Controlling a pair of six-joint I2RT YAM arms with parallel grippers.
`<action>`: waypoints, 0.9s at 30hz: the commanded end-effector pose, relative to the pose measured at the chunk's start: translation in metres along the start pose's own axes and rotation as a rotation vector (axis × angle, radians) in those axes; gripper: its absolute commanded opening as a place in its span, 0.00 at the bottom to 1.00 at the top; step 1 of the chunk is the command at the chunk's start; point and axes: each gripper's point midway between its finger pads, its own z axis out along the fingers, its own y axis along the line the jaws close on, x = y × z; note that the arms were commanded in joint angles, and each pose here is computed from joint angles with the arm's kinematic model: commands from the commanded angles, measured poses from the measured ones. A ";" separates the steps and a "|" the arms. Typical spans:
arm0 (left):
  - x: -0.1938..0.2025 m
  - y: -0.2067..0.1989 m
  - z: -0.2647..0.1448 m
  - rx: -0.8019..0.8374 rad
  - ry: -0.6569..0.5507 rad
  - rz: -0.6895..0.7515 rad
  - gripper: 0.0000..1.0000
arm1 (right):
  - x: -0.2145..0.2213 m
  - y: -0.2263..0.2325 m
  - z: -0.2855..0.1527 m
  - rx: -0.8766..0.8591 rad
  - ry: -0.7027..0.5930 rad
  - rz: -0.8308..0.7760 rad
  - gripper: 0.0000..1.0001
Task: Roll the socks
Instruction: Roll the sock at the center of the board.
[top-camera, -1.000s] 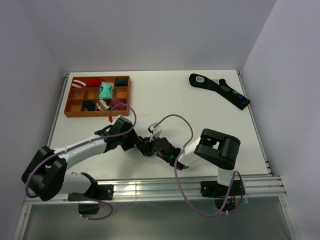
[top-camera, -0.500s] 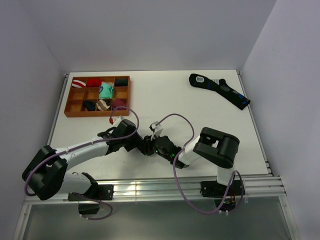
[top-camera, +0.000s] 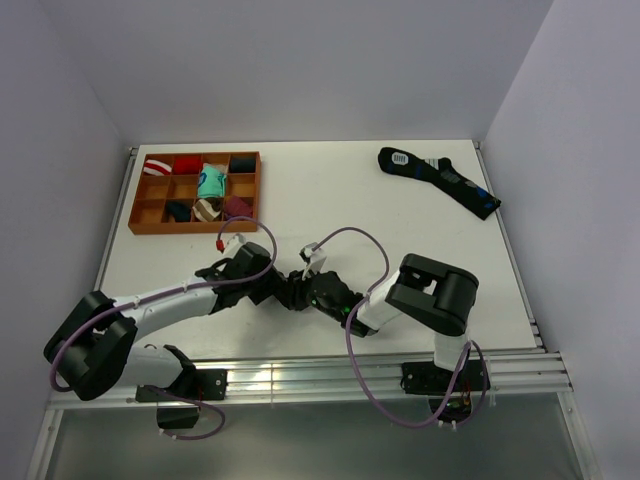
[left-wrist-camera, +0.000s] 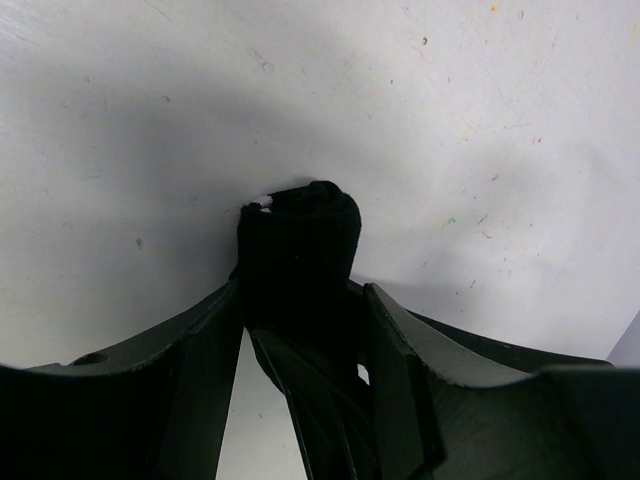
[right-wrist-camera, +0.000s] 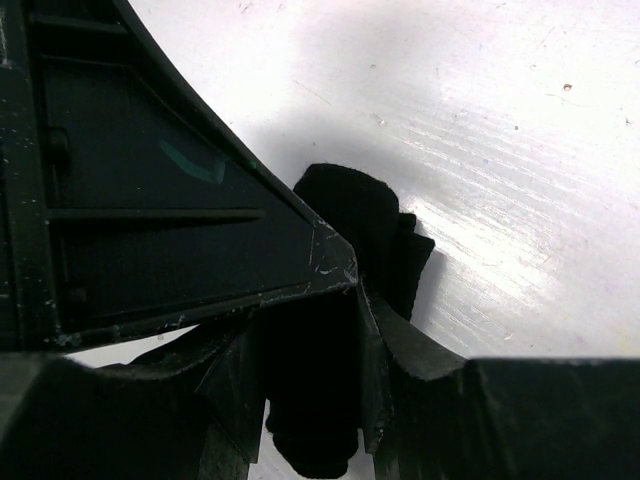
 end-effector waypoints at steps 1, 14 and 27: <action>0.008 0.014 0.005 -0.036 0.020 -0.004 0.55 | 0.133 -0.089 -0.061 0.269 0.490 -0.066 0.11; 0.013 0.022 0.015 -0.044 0.027 -0.037 0.54 | 0.139 -0.090 -0.064 0.258 0.508 -0.039 0.10; 0.015 0.023 0.019 -0.050 0.041 -0.037 0.53 | 0.145 -0.092 -0.066 0.242 0.532 0.011 0.09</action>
